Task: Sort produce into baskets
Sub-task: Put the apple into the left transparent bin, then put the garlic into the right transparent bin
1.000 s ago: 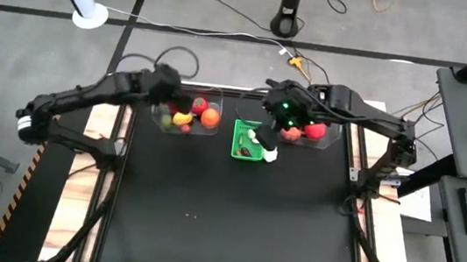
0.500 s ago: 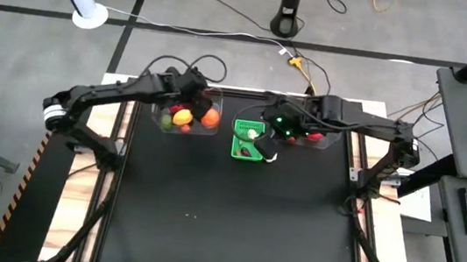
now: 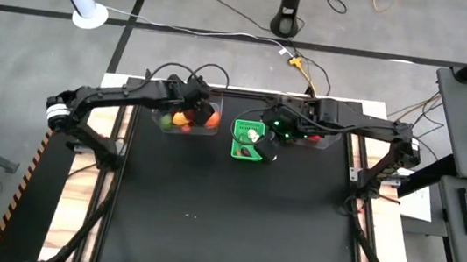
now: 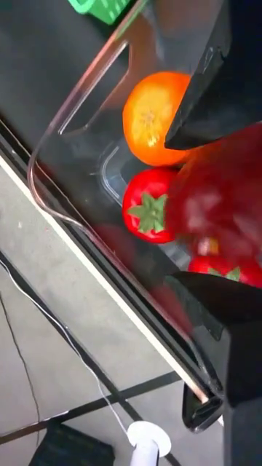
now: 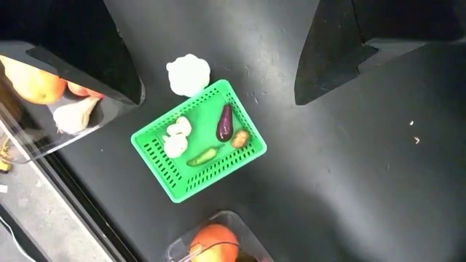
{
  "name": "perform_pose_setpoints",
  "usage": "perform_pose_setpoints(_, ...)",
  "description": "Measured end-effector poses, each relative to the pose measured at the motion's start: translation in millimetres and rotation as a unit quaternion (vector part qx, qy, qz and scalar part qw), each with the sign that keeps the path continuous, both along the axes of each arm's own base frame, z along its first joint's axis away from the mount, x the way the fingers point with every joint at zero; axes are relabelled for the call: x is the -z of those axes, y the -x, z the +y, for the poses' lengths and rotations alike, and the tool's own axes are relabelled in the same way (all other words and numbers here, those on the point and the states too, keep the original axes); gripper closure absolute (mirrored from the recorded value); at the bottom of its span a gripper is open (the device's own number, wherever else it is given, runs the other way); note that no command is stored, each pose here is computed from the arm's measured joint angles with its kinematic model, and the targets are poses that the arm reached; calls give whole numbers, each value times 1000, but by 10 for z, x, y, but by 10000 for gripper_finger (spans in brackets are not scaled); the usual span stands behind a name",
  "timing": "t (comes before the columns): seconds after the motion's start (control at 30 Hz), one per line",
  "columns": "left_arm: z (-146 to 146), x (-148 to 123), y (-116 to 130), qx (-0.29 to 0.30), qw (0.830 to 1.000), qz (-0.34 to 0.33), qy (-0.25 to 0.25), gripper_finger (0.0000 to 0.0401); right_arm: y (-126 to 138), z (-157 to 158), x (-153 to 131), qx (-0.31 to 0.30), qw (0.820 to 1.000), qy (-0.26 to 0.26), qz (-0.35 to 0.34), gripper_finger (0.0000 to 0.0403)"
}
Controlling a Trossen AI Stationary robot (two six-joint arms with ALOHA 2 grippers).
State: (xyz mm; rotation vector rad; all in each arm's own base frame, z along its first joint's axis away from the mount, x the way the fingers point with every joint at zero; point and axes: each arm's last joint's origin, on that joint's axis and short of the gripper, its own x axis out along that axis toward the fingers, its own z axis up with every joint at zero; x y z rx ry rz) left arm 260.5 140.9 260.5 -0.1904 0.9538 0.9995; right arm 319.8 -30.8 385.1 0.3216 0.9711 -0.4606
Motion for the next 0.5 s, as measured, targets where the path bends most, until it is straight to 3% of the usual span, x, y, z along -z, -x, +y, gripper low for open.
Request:
perform_pose_setpoints(0.3, -87, -9, -30, 6, 1000, -6, 3, 99, -20, 1, -18, -3, 1000, -2, -14, 51)
perform_pose_setpoints(0.5, -283, -219, 25, 23, 998, -50, -7, 93, -20, 1, -18, -3, 1000, -2, -14, 51)
